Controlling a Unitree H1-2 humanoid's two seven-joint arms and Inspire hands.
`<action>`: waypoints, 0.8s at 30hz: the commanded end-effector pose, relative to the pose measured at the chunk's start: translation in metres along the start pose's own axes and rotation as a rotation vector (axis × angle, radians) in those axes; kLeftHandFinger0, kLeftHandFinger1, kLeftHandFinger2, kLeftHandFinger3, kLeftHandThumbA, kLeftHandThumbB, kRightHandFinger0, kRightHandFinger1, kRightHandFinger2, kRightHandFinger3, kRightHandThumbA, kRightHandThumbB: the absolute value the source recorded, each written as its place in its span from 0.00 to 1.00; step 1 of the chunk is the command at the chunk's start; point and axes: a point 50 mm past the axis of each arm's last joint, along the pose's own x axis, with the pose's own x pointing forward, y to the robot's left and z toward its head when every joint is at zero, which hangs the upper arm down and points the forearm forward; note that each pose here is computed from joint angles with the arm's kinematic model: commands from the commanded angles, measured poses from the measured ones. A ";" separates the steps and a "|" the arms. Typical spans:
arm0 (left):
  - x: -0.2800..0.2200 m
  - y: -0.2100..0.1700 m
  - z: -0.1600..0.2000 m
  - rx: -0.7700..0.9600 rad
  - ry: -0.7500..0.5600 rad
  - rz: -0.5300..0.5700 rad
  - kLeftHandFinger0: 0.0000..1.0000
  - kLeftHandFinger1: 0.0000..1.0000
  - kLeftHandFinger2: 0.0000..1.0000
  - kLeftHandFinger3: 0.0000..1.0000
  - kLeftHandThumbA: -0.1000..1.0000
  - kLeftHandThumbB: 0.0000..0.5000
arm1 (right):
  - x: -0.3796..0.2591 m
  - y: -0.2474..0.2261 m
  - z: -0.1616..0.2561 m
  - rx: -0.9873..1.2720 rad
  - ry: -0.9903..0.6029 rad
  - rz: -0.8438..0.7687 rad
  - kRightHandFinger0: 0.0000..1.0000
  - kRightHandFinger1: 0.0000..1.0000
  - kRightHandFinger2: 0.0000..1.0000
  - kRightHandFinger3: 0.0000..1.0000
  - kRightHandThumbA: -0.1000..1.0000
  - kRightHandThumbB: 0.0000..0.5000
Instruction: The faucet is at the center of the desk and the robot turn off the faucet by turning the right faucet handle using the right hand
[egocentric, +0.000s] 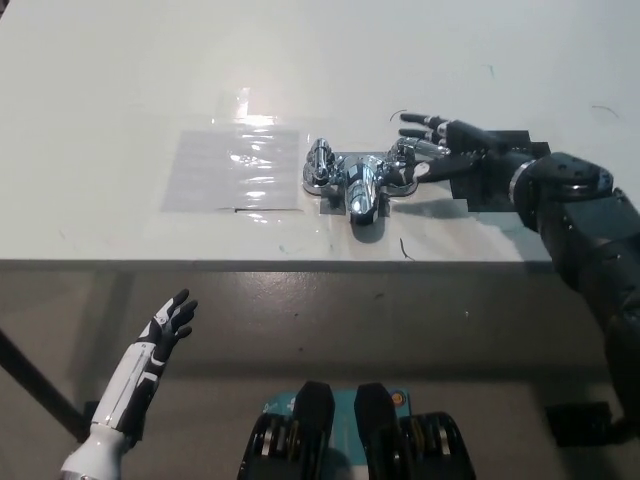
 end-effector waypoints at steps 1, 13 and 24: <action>0.008 0.006 0.011 0.032 -0.068 -0.015 1.00 1.00 1.00 1.00 1.00 0.87 | 0.012 0.028 0.023 -0.004 -0.097 0.134 1.00 1.00 1.00 1.00 1.00 0.99; 0.009 0.007 0.013 0.038 -0.061 -0.010 1.00 1.00 1.00 1.00 1.00 0.91 | 0.019 0.054 0.045 0.003 -0.206 0.228 1.00 1.00 1.00 1.00 1.00 0.93; 0.009 0.008 0.013 0.023 -0.073 -0.014 1.00 1.00 1.00 1.00 1.00 0.86 | 0.020 0.097 0.065 -0.003 -0.486 -0.052 1.00 1.00 1.00 1.00 1.00 0.77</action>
